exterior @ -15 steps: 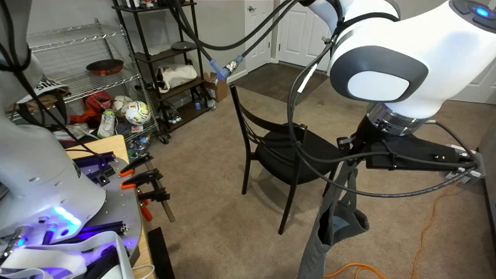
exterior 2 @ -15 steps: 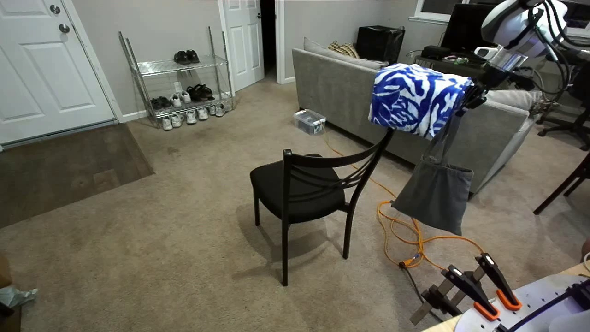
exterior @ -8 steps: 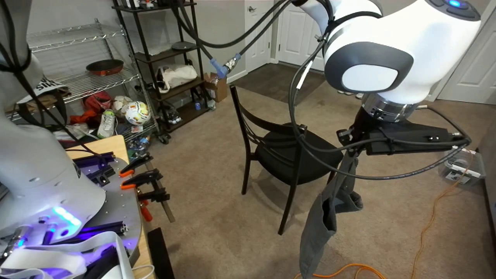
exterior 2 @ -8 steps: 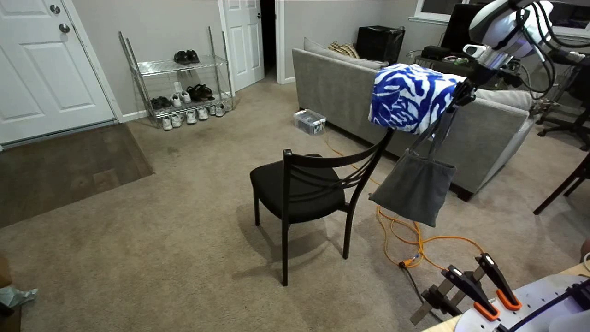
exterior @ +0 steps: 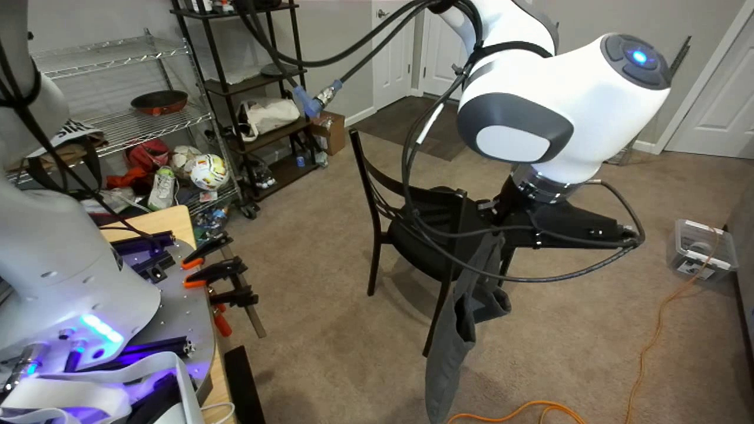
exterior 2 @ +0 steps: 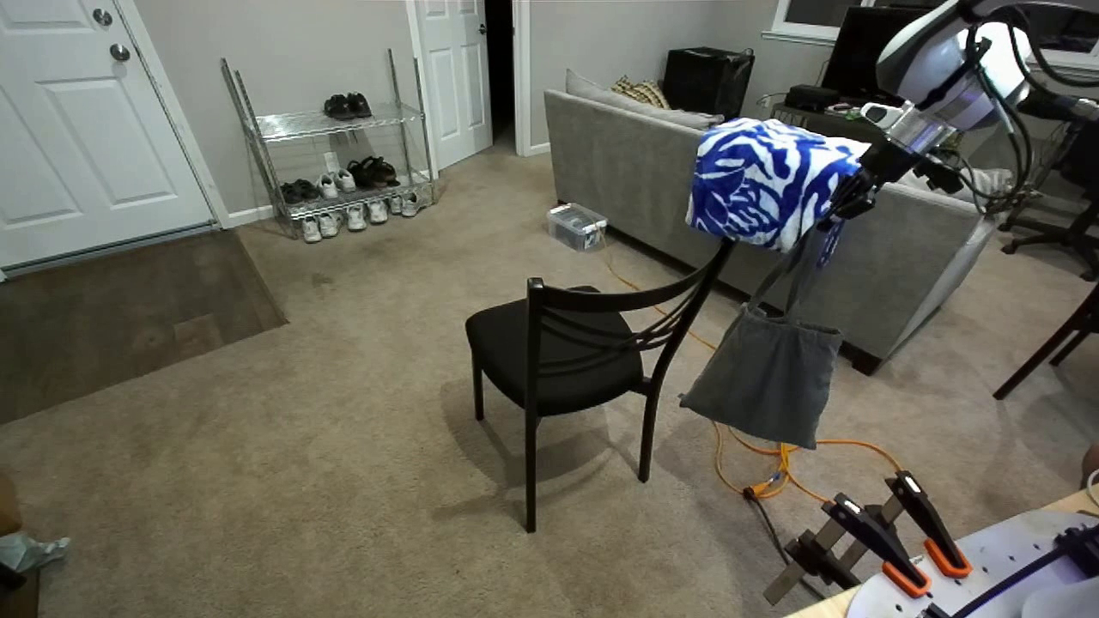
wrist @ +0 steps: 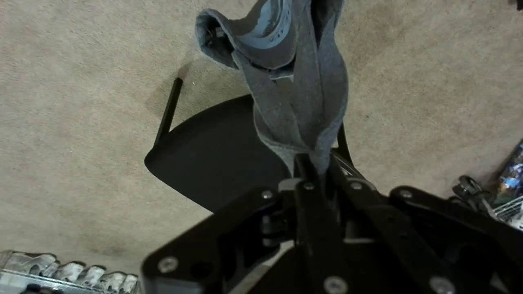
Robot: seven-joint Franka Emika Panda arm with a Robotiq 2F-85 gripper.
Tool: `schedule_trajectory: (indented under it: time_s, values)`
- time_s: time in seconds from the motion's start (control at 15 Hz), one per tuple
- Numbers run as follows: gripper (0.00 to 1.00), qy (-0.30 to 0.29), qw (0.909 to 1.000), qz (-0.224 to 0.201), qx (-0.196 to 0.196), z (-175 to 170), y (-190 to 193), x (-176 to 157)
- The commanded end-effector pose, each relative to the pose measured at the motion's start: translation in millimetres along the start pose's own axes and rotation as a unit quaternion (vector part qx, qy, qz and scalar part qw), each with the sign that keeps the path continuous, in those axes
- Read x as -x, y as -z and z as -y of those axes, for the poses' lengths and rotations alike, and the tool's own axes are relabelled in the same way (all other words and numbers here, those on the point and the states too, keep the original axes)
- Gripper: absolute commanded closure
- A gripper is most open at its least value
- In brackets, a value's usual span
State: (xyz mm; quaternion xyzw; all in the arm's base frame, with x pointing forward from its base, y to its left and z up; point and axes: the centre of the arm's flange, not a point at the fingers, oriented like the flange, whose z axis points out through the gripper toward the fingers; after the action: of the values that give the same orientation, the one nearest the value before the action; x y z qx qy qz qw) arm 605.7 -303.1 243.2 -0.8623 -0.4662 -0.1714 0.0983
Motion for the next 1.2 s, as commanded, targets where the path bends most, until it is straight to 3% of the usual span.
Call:
schedule_trajectory:
  time_s: [0.0,0.6,0.67,1.13]
  values:
    - [0.98,0.005,0.9992,-0.039,0.002,47.3,14.5,9.6]
    - [0.98,-0.018,0.9992,0.008,-0.035,60.6,1.7,45.9]
    - [0.92,-0.021,0.9993,-0.003,-0.032,48.0,-6.1,42.4]
    - [0.92,-0.023,0.9991,0.003,-0.035,50.5,-7.0,48.4]
